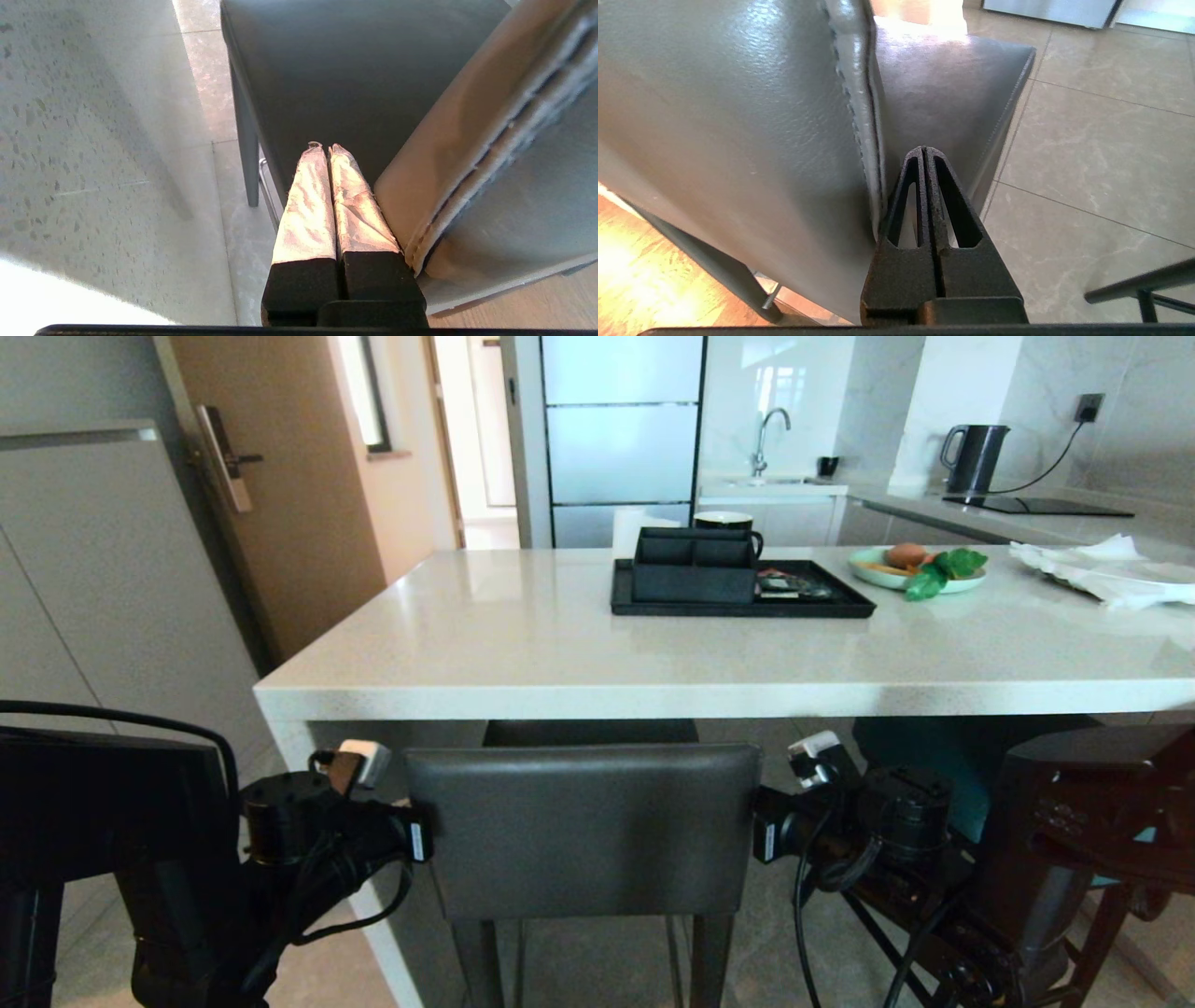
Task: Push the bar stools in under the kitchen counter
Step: Pull the gray chair out from under the dining table
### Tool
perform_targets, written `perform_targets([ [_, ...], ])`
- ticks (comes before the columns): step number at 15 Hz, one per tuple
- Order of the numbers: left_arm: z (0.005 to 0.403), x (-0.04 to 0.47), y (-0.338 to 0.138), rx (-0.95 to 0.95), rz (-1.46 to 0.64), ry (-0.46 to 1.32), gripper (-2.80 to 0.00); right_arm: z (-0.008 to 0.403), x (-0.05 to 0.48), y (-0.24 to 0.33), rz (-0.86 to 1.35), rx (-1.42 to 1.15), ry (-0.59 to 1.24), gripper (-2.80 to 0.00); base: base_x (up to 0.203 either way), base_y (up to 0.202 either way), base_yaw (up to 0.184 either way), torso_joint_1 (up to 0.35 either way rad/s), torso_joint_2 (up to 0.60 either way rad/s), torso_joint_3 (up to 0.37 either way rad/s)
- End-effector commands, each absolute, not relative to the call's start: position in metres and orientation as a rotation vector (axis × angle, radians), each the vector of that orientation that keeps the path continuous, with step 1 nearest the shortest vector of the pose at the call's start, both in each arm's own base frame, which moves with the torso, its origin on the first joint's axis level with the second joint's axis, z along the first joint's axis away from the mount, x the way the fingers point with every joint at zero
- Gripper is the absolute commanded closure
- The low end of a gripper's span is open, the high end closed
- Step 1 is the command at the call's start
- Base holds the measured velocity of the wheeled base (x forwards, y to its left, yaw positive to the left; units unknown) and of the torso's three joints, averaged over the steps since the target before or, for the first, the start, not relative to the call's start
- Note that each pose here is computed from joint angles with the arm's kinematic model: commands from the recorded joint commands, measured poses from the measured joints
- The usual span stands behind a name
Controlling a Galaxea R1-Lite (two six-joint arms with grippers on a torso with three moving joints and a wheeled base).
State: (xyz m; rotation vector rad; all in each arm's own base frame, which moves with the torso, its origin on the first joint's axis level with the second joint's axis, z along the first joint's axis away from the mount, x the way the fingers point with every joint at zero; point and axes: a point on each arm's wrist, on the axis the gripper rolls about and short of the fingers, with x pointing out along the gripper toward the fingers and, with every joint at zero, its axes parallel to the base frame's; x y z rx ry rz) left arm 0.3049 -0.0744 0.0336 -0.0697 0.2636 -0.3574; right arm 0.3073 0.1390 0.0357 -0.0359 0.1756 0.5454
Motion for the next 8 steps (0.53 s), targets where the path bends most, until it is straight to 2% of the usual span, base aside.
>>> perform_targets([
  [1, 0.040, 0.301, -0.078, -0.072, -0.377, 0.241, 0.00, 0.038, 0.305, 0.142, 0.556, -0.035, 0.164, 0.00, 0.000, 0.000, 0.000, 0.000, 0.00, 0.000],
  [8, 0.046, 0.289, -0.089, -0.070, -0.416, 0.240, 0.00, 0.041, 0.299, 0.142, 0.548, -0.037, 0.170, 0.00, 0.000, 0.000, 0.000, 0.000, 0.00, 0.000],
])
